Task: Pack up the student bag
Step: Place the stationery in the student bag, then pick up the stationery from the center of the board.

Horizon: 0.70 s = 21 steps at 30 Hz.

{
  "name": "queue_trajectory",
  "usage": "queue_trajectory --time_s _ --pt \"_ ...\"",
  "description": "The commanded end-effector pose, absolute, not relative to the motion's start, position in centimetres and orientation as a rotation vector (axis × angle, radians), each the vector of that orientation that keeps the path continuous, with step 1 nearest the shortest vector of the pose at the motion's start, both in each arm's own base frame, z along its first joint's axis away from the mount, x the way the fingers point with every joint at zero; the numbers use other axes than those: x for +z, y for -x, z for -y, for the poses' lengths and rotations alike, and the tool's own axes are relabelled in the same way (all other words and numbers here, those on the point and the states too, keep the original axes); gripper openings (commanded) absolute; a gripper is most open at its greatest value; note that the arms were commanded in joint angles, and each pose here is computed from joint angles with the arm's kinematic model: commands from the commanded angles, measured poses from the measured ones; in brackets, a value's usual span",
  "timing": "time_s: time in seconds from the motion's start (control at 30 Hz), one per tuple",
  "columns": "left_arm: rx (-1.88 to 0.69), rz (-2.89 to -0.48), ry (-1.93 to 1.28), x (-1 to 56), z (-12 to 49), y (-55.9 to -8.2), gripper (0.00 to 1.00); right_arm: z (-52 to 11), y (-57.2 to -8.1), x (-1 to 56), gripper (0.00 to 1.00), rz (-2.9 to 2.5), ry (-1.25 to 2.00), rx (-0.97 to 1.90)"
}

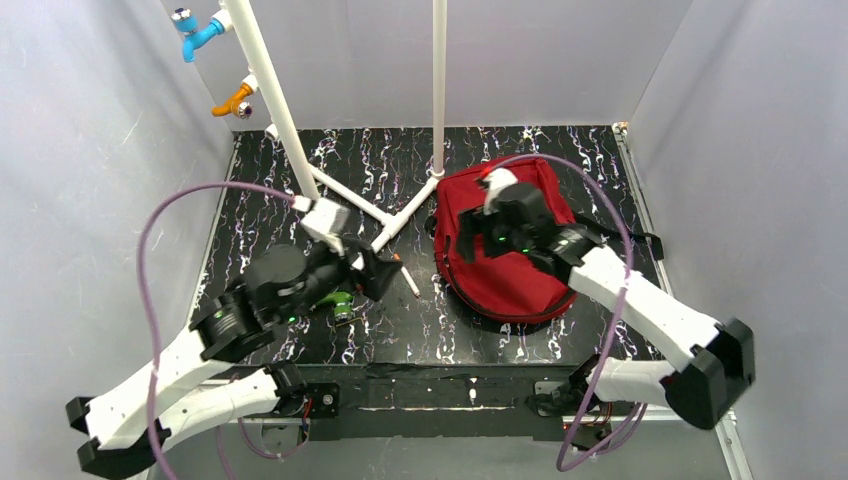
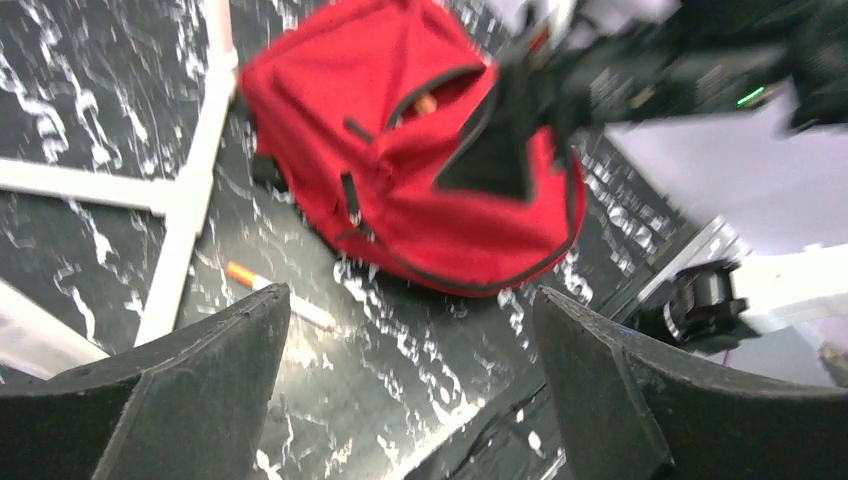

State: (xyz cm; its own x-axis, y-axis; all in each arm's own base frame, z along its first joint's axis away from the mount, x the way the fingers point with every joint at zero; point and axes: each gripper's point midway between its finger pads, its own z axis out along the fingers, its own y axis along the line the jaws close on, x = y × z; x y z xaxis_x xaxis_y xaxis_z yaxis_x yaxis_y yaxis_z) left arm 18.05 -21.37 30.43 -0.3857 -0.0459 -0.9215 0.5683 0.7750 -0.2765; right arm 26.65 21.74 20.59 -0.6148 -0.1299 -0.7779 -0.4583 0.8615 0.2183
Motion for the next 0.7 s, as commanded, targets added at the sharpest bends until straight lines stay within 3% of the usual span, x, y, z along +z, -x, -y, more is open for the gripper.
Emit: queue_trajectory --time_s 0.0,0.2,0.43,0.57,0.67 --pt "-0.661 -1.705 -0.351 33.8 18.4 -18.0 0.91 -29.0 -26.5 20.8 0.87 -2.131 0.536 0.610" --pt "-0.650 -1.509 -0.287 38.7 13.7 -16.3 0.94 -35.9 -24.3 16.5 0.84 -2.173 0.721 0.530" --pt "-0.532 -1.544 -0.225 38.3 10.6 -16.5 0.98 -36.7 -24.1 7.6 0.73 -2.438 0.791 0.203" --pt "-0.526 -1.557 -0.237 37.8 10.7 -16.5 0.98 -37.4 -23.9 5.5 0.63 -2.478 0.802 0.187" --pt "-0.529 -1.571 -0.243 37.4 11.0 -16.6 0.98 -37.6 -24.2 4.5 0.61 -2.479 0.806 0.166"
